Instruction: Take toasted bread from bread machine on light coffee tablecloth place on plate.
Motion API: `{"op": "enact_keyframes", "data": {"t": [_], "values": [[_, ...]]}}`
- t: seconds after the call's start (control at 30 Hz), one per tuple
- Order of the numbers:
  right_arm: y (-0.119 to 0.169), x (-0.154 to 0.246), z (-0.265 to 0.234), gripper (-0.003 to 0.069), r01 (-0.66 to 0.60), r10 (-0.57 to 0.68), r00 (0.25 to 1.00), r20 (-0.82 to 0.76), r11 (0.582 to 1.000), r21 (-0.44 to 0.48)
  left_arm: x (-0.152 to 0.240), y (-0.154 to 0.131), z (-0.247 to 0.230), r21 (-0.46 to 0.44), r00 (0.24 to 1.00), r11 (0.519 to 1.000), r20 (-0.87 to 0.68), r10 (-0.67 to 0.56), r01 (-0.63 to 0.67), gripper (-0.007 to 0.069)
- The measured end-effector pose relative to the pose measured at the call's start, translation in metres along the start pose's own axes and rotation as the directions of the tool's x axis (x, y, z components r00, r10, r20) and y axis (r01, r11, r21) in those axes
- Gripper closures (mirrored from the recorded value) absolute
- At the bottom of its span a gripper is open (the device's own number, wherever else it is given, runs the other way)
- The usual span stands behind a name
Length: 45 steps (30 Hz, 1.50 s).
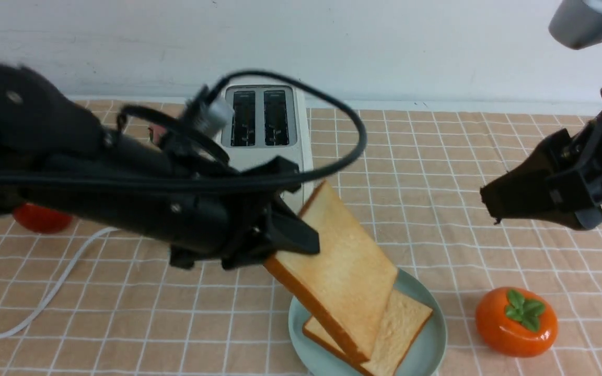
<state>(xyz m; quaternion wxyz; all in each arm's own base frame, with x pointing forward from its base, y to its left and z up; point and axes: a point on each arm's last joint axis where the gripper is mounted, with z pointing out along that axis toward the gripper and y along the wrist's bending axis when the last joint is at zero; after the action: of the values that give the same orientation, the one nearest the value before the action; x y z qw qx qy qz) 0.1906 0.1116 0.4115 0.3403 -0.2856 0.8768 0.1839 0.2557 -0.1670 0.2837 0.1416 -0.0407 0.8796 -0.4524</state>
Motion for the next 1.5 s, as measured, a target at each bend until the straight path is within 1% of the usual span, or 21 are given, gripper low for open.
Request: {"op": "enact_keyframes", "data": {"t": [0.07,0.13,0.23,0.33,0.37,0.43,0.53,0.6,0.63,0.67,0.73,0.8,0.87,0.9,1.03,1.17,1.3,1.33,1.4,1.47,1.5], "values": [[0.0,0.001,0.0,0.0165,0.0,0.0,1.0,-0.008,1.0,-0.002,-0.001,0.013,0.015,0.016,1.0,1.0,-0.018,-0.004,0.004,0.0528],[0.001,0.002,0.0,0.0182,-0.01,0.01,1.0,-0.024,1.0,-0.006,-0.005,0.026,0.039,0.074,0.999,0.996,-0.02,0.051,-0.049,0.0528],[0.001,0.003,0.0,0.0203,-0.011,0.01,0.999,-0.035,1.0,-0.009,-0.006,0.033,0.058,0.09,0.997,0.993,-0.009,0.072,-0.071,0.0528],[0.001,0.004,0.0,0.0223,-0.011,0.011,0.999,-0.049,1.0,-0.012,-0.002,0.038,0.074,0.06,0.997,0.995,-0.001,0.083,-0.083,0.0528],[0.001,0.005,0.0,0.0234,-0.012,0.011,0.998,-0.055,1.0,-0.014,0.001,0.04,0.083,0.019,0.995,0.995,0.011,0.099,-0.099,0.0525],[0.001,0.005,0.0,0.0245,-0.013,0.012,0.998,-0.059,1.0,-0.014,0.004,0.04,0.09,-0.027,0.992,0.993,0.033,0.118,-0.117,0.0504],[0.002,0.006,0.0,0.0256,-0.014,0.013,0.998,-0.064,1.0,-0.016,0.007,0.04,0.095,-0.087,0.987,0.987,0.075,0.142,-0.136,0.0417],[0.002,0.006,0.0,0.0263,-0.015,0.013,0.998,-0.067,1.0,-0.017,0.006,0.04,0.096,-0.12,0.984,0.984,0.104,0.145,-0.132,0.0307],[0.002,0.006,0.0,0.0264,-0.015,0.013,0.998,-0.068,1.0,-0.017,0.007,0.04,0.096,-0.121,0.984,0.984,0.105,0.145,-0.132,0.0285],[0.002,0.006,0.0,0.0266,-0.015,0.013,0.997,-0.07,1.0,-0.017,0.007,0.04,0.097,-0.132,0.982,0.982,0.109,0.153,-0.138,0.0209],[0.002,0.006,0.0,0.0267,-0.015,0.013,0.997,-0.07,1.0,-0.017,0.007,0.041,0.097,-0.144,0.979,0.976,0.1,0.179,-0.163,0.0113],[0.002,0.006,0.0,0.0267,-0.015,0.013,0.997,-0.07,1.0,-0.017,0.008,0.042,0.097,-0.162,0.97,0.963,0.076,0.23,-0.215,0.0021],[0.002,0.006,0.0,0.0267,-0.015,0.013,0.997,-0.07,1.0,-0.017,0.01,0.045,0.096,-0.184,0.96,0.947,0.047,0.277,-0.264,-0.0022],[0.002,0.006,0.0,0.0267,-0.015,0.013,0.998,-0.069,1.0,-0.017,0.01,0.045,0.096,-0.194,0.956,0.94,0.036,0.291,-0.279,-0.0031],[0.001,0.006,0.0,0.0267,-0.014,0.013,0.998,-0.061,1.0,-0.015,0.007,0.049,0.083,-0.24,0.954,0.926,-0.001,0.3,-0.292,-0.0032],[0.001,0.001,0.0,0.0269,-0.016,0.016,1.0,-0.012,1.0,-0.007,-0.001,0.052,0.058,-0.292,0.966,0.921,-0.061,0.251,-0.258,0.0003],[0.0,-0.005,0.0,0.0269,-0.02,0.019,0.999,0.05,1.0,0.004,-0.008,0.049,0.024,-0.386,0.975,0.896,-0.099,0.197,-0.22,0.0075],[-0.001,-0.006,0.0,0.0272,-0.02,0.02,0.998,0.062,1.0,0.007,-0.008,0.047,0.015,-0.406,0.975,0.886,-0.098,0.2,-0.223,0.0097],[-0.001,-0.008,0.0,0.0279,-0.022,0.021,0.996,0.085,1.0,0.01,-0.007,0.043,0.003,-0.422,0.976,0.881,-0.099,0.192,-0.216,0.0131],[-0.002,-0.012,0.004,0.0314,-0.039,0.039,0.993,0.116,0.999,-0.003,0.004,0.029,-0.019,-0.411,0.974,0.884,-0.111,0.196,-0.224,0.0208],[-0.002,-0.013,0.006,0.0331,-0.045,0.046,0.992,0.117,0.999,-0.01,0.007,0.025,-0.024,-0.404,0.973,0.885,-0.119,0.2,-0.231,0.0229]]}}
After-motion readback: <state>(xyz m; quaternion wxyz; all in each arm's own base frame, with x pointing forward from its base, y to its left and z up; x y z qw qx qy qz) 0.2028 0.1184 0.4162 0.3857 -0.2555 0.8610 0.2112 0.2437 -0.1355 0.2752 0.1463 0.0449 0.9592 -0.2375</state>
